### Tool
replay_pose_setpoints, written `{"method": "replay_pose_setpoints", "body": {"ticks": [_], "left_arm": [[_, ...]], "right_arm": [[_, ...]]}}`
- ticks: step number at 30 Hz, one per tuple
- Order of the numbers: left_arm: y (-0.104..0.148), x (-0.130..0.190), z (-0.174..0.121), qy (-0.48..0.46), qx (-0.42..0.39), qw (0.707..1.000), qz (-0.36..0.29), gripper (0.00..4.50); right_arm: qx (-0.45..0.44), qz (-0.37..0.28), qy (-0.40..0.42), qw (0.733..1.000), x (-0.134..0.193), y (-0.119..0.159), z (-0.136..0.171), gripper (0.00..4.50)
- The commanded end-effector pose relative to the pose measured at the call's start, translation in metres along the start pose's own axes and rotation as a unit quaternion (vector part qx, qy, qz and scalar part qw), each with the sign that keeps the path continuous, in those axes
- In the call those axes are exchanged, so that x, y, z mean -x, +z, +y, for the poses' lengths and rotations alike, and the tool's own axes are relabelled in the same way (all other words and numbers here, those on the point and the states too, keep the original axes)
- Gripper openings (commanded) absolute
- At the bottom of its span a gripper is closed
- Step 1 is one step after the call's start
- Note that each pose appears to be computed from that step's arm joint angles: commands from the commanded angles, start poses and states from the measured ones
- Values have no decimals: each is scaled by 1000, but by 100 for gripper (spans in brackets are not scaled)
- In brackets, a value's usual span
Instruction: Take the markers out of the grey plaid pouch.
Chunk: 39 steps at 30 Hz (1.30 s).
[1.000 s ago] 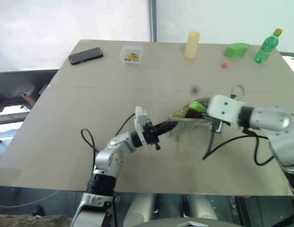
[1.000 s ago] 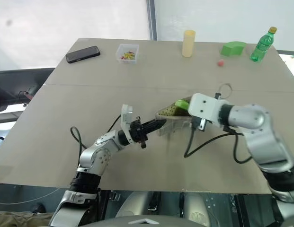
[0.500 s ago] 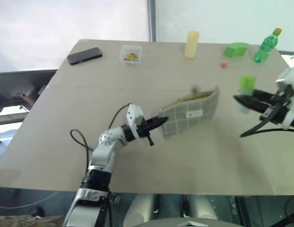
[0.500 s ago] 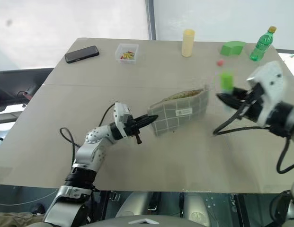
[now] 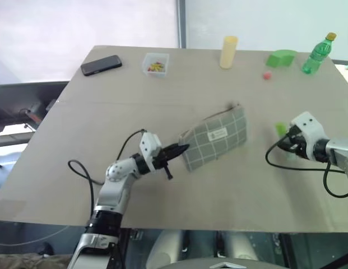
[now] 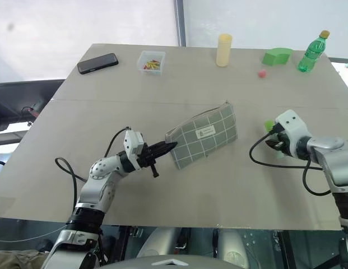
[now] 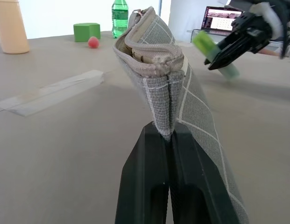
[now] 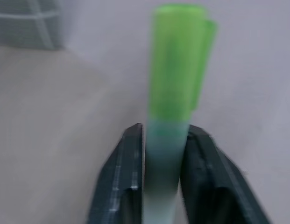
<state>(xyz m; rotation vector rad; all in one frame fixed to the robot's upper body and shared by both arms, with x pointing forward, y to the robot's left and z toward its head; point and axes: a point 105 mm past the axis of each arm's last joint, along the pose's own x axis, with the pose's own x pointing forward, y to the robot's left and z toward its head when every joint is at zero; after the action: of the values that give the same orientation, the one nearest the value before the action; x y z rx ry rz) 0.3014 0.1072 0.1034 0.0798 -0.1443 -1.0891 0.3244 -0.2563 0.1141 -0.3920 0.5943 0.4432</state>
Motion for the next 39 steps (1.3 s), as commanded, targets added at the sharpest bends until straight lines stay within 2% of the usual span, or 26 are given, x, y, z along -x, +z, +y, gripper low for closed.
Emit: {"method": "replay_pose_setpoints", "body": {"ticks": [1,2,4,8,10,13,14,15,18,19,20,23,28,33,36,37,39], "left_arm": [[9,-2,-7,-20,-21,1000,-12,0],[9,-2,-8,-22,-22,999,-13,0],[9,-3,-12,-34,-32,999,-12,0],[10,-8,-21,-71,-62,995,-17,0],[8,-12,-27,-97,-95,991,-16,0],[6,-15,-30,-116,-128,985,-16,0],[6,-16,-30,-119,-132,984,-16,0],[6,-17,-29,-123,-137,983,-17,0],[7,-21,-31,-138,-153,978,-19,0],[9,-23,-31,-137,-155,978,-23,0],[11,-24,-31,-136,-159,978,-26,0],[14,-26,-31,-134,-177,975,-29,0],[20,-28,-27,-112,-233,965,-37,0],[23,-29,-23,-108,-272,956,-38,0],[26,-29,-17,-91,-272,957,-43,0],[26,-29,-15,-84,-271,958,-42,0],[26,-28,-12,-78,-266,960,-40,0]], "right_arm": [[44,-29,-15,999,14,12,-4,326],[49,-37,-16,998,21,16,-3,356],[66,-74,1,995,43,31,4,356],[101,-174,30,979,89,85,25,356],[120,-224,39,966,92,116,43,356],[141,-246,50,958,85,136,65,356],[142,-247,55,957,82,138,71,302],[149,-242,65,957,79,138,79,274],[172,-216,92,957,72,129,94,140],[174,-210,96,957,70,126,96,78],[175,-205,97,958,68,124,97,44],[195,-175,96,960,63,112,98,44],[200,-182,90,959,57,114,96,44],[222,-154,87,959,46,104,88,44],[233,-136,96,958,45,97,87,44],[237,-138,103,956,47,96,89,19],[249,-150,107,951,52,97,93,19]]}}
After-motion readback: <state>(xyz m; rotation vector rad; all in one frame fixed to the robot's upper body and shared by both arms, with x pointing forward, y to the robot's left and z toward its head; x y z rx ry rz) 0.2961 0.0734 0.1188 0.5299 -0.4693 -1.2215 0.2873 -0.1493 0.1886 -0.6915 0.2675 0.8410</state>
